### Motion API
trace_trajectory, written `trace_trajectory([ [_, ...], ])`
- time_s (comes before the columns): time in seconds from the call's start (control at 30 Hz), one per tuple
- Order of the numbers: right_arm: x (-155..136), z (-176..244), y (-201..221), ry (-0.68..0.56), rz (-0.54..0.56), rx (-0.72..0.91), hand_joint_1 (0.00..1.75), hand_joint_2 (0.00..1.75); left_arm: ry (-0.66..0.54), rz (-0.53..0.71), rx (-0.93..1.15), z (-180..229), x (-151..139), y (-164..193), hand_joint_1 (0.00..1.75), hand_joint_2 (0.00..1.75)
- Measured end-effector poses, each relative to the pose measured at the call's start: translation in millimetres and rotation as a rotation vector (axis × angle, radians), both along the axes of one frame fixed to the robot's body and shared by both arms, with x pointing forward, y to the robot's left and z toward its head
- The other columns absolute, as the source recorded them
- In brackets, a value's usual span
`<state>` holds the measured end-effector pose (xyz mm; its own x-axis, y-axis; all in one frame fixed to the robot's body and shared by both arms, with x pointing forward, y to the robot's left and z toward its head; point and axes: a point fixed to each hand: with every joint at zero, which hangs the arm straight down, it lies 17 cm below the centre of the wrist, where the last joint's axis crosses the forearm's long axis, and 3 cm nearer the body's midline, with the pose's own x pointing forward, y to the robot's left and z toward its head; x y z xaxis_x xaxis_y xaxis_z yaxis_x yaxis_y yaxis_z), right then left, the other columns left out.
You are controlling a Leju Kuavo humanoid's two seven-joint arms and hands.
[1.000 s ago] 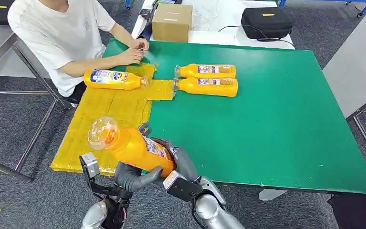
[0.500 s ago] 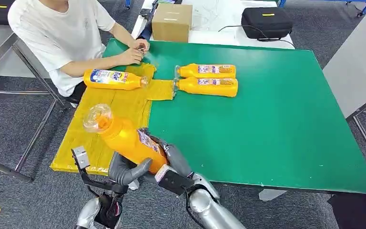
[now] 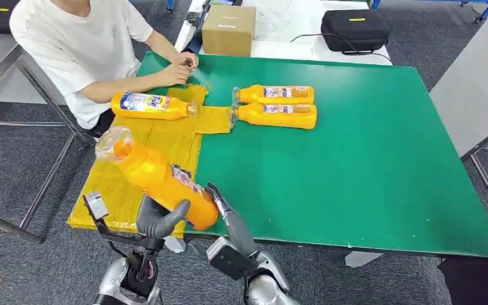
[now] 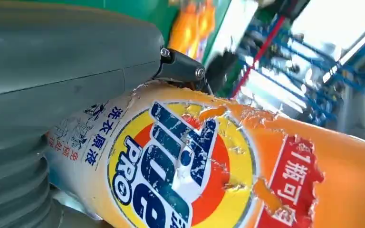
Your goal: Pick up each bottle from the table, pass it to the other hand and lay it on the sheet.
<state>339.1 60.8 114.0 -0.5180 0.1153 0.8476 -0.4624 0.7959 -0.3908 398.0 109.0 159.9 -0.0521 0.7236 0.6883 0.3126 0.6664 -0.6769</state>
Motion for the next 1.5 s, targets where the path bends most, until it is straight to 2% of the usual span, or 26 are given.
trace_trajectory([
  [0.1, -2.4, 6.5, -8.5, -0.033, -0.046, 0.01, 0.0, 0.0, -0.034, 0.131, 0.194, -2.5, 13.1, 14.4, 1.75, 1.75],
  [0.17, -3.6, 11.8, -12.6, -0.043, -0.063, 0.023, 0.0, 0.0, -0.061, 0.174, 0.277, -1.0, 18.4, 20.2, 1.75, 1.75],
  [0.6, -6.1, 26.7, -18.5, -0.071, -0.079, 0.052, 0.0, 0.0, -0.071, 0.202, 0.312, -0.3, 26.0, 29.9, 1.75, 1.75],
  [0.67, -6.3, 28.3, -18.8, -0.076, -0.079, 0.055, 0.0, 0.0, -0.08, 0.234, 0.366, -1.0, 27.6, 32.9, 1.75, 1.75],
  [0.7, -7.4, 31.1, -18.9, -0.086, -0.078, 0.061, 0.0, 0.0, -0.096, 0.288, 0.453, -1.3, 30.5, 38.4, 1.75, 1.75],
  [0.8, -8.6, 47.8, -18.3, -0.123, -0.067, 0.089, 0.0, 0.0, -0.244, 0.44, 0.929, 2.8, 43.5, 46.0, 1.75, 1.75],
  [0.9, -11.2, 56.5, -13.9, -0.121, -0.032, 0.115, 0.0, 0.0, -0.337, 0.479, 1.262, -4.2, 60.8, 44.3, 1.75, 1.75],
  [0.93, -11.9, 57.8, -13.2, -0.119, -0.025, 0.122, 0.0, 0.0, -0.345, 0.48, 1.311, -6.7, 65.7, 45.0, 1.75, 1.75],
  [1.2, -13.0, 59.2, -12.0, -0.115, -0.013, 0.13, 0.0, 0.0, -0.347, 0.473, 1.377, -12.1, 73.0, 45.4, 1.75, 1.75],
  [1.23, -16.1, 61.4, -8.7, -0.115, 0.009, 0.138, 0.0, 0.0, -0.342, 0.444, 1.485, -24.2, 88.5, 47.3, 1.75, 1.75],
  [1.27, -16.7, 61.7, -8.1, -0.114, 0.014, 0.14, 0.0, 0.0, -0.34, 0.437, 1.503, -26.5, 91.5, 47.7, 1.75, 1.75],
  [1.33, -23.9, 64.6, -0.7, -0.097, 0.068, 0.17, 0.0, 0.0, -0.285, 0.275, 1.71, -64.8, 130.9, 57.4, 1.75, 1.75],
  [1.4, -28.2, 67.4, 2.5, -0.08, 0.1, 0.204, 0.0, 0.0, -0.169, 0.098, 1.798, -87.2, 160.0, 72.8, 1.75, 1.75],
  [1.5, -28.1, 68.8, 1.7, -0.06, 0.106, 0.236, 0.0, 0.0, -0.129, 0.002, 1.856, -89.9, 172.0, 77.5, 1.75, 1.75],
])
